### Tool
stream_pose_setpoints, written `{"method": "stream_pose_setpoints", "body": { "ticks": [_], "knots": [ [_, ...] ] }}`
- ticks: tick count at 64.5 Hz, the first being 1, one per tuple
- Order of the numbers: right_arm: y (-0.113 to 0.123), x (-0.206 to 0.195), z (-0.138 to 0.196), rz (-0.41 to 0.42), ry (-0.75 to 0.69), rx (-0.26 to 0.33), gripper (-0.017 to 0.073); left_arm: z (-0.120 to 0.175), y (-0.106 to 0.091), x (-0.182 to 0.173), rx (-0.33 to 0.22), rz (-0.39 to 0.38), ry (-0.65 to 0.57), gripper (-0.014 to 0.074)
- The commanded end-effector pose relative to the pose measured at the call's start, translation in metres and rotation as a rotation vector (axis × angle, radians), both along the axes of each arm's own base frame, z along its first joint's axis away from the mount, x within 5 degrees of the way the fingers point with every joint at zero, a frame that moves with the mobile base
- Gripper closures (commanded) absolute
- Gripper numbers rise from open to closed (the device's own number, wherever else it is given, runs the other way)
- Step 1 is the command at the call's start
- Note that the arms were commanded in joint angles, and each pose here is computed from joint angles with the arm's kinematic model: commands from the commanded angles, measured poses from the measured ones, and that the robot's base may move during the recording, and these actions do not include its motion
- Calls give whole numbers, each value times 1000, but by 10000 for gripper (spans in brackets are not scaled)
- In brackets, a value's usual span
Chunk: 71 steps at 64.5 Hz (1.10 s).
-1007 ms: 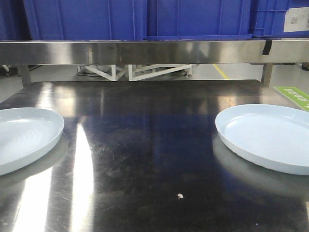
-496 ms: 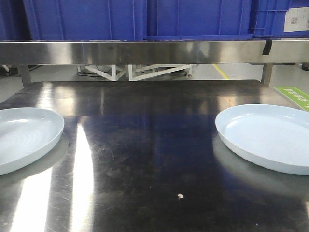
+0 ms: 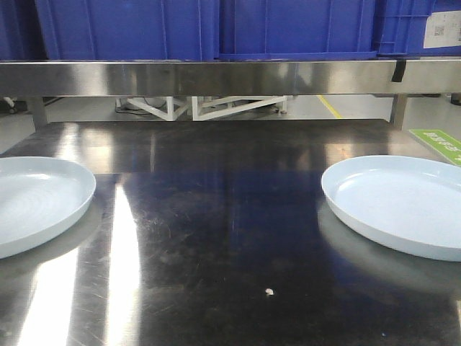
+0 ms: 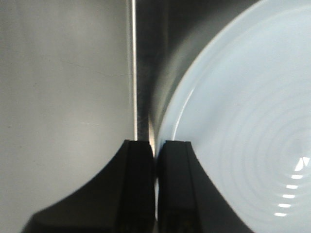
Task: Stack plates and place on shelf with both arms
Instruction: 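Grasp the rim of the nearer light blue plate with the left gripper, then slide the held plate toward the table center and open the left gripper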
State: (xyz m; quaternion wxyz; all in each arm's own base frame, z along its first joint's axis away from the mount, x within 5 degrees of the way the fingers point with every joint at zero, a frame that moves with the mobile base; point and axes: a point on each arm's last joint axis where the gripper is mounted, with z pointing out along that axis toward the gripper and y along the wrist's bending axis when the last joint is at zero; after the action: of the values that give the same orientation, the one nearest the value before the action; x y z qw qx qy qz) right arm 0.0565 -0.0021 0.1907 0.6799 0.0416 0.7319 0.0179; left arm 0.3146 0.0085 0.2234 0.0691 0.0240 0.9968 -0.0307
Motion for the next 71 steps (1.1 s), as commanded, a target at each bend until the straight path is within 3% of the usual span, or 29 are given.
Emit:
{"method": "stream_pose_setpoints", "body": {
  "ticks": [1, 12, 21, 39, 48, 60, 66, 71],
  "knots": [
    [0, -1, 8, 3, -100, -14, 508, 34, -4, 2, -47, 22, -69, 512],
    [0, -1, 8, 3, -100, -14, 508, 56, -27, 4, -163, 10, -110, 512],
    [0, -1, 8, 3, -100, -14, 508, 60, -66, 5, -273, -44, -137, 512],
    [0, -1, 8, 3, -100, -14, 508, 52, -152, 6, -430, -156, -227, 512],
    [0, -1, 8, 3, -100, -14, 508, 32, -173, 8, -421, -192, -196, 512],
    [0, -1, 8, 3, -100, -14, 508, 19, -180, 11, -396, -206, -176, 507],
    [0, -1, 8, 3, -100, -14, 508, 18, -178, 11, -366, -226, -179, 452],
    [0, -1, 8, 3, -100, -14, 508, 20, -177, 10, -366, -228, -185, 356]
  ]
}}
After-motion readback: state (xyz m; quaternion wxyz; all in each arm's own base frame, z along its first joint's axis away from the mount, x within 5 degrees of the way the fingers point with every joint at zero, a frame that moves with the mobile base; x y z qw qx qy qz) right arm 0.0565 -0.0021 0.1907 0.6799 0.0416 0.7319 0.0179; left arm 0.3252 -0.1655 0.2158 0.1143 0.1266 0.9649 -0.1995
